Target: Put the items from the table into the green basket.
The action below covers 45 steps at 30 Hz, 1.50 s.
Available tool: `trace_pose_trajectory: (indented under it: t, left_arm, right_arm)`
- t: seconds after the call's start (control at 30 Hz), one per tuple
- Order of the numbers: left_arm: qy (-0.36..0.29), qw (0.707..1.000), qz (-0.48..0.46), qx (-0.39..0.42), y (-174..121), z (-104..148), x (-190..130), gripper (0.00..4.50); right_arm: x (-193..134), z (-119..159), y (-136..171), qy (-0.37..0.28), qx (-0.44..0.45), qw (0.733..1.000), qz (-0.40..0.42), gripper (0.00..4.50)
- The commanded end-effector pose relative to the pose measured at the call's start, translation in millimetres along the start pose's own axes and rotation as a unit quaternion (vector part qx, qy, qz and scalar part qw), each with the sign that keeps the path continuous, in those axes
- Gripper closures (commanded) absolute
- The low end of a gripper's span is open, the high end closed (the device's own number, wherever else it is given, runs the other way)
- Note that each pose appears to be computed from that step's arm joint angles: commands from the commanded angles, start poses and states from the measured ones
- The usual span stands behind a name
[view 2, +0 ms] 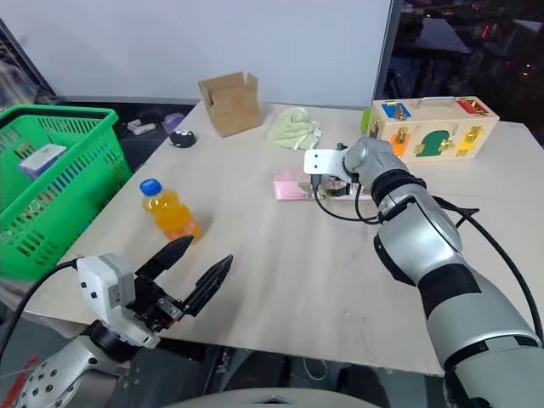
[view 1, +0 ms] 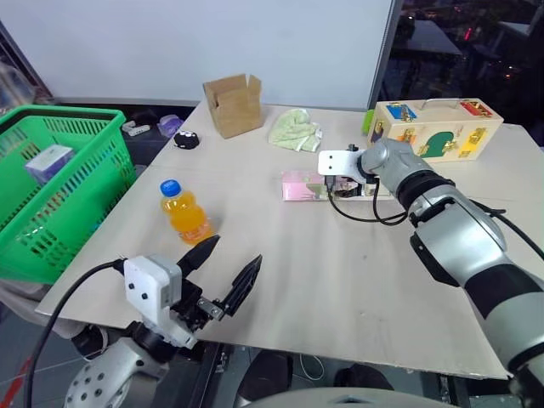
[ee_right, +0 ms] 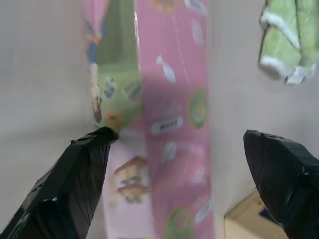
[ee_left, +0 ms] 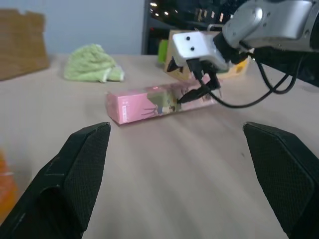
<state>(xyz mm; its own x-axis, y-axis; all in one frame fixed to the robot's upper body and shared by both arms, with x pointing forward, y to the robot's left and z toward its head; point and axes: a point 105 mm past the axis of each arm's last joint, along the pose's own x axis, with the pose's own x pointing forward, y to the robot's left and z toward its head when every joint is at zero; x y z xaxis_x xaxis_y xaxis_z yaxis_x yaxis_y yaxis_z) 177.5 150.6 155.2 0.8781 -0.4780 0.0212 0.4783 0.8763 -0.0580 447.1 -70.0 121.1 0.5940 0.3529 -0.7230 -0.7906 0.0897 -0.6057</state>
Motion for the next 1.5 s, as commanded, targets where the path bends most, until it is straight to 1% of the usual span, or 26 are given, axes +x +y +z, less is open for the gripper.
trace_pose_trajectory:
  t: [0.03,0.2,0.3,0.37,0.47,0.73,0.83,0.9,0.93,0.97,1.03,1.1,1.17,1.27,1.33,1.5]
  left_arm:
    - [-0.023,1.000,0.006,0.019,-2.9,11.2,1.8,0.07]
    - [-0.024,0.999,0.014,0.019,0.1,10.5,2.6,0.07]
    - [-0.026,0.999,0.013,0.018,1.0,11.7,4.9,0.07]
    - [-0.028,0.999,0.011,0.018,1.3,13.2,7.3,0.07]
    - [-0.032,0.999,0.011,0.020,4.3,15.9,10.8,0.07]
    - [-0.027,1.000,0.003,0.014,6.3,11.5,14.9,0.07]
    - [-0.028,1.000,0.001,0.012,8.5,10.6,16.0,0.07]
    - [-0.028,1.000,-0.001,0.012,8.8,9.7,16.8,0.07]
    - [-0.028,1.000,-0.002,0.012,8.6,9.3,16.9,0.07]
    - [-0.028,1.000,-0.002,0.012,8.4,8.9,16.9,0.07]
    - [-0.027,1.000,-0.003,0.012,8.6,8.2,16.5,0.07]
    - [-0.026,1.000,-0.004,0.012,8.6,7.4,16.3,0.07]
    - [-0.025,1.000,-0.004,0.012,9.1,6.9,16.1,0.07]
    - [-0.025,1.000,-0.009,0.014,10.8,6.2,17.2,0.07]
    - [-0.026,0.999,-0.012,0.015,11.3,6.4,18.0,0.07]
    - [-0.024,0.999,-0.012,0.020,12.5,6.5,17.1,0.07]
  right_arm:
    - [-2.5,-1.4,-0.3,-0.005,0.042,0.999,0.011,0.00]
    - [-1.5,-10.5,12.8,-0.003,0.093,0.994,0.057,0.00]
    - [-2.7,-17.8,10.9,-0.002,0.111,0.993,0.047,0.00]
    - [-5.3,-20.5,16.5,-0.008,0.121,0.990,0.077,0.00]
    - [-13.4,-21.0,26.2,-0.022,0.124,0.981,0.145,0.00]
    - [-38.2,-30.1,37.4,-0.056,0.115,0.960,0.250,0.00]
    - [-47.6,-31.1,37.7,-0.083,0.115,0.952,0.271,0.00]
    - [-50.1,-19.6,21.4,-0.139,0.128,0.957,0.219,0.00]
    - [-51.4,-13.6,6.4,-0.165,0.143,0.961,0.168,0.00]
    - [-53.5,-10.7,-7.3,-0.182,0.157,0.963,0.121,0.00]
    - [-59.9,-14.8,-26.3,-0.187,0.164,0.967,0.056,0.00]
    - [-67.4,-26.2,-37.2,-0.179,0.163,0.970,0.016,0.00]
    - [-71.2,-35.2,-42.0,-0.172,0.188,0.967,0.001,0.00]
    - [-70.0,-62.2,-43.1,-0.112,0.212,0.970,-0.031,0.00]
    - [-66.8,-76.7,-41.4,-0.081,0.235,0.967,-0.050,0.00]
    - [-61.5,-97.7,-22.0,-0.046,0.273,0.961,-0.013,0.00]
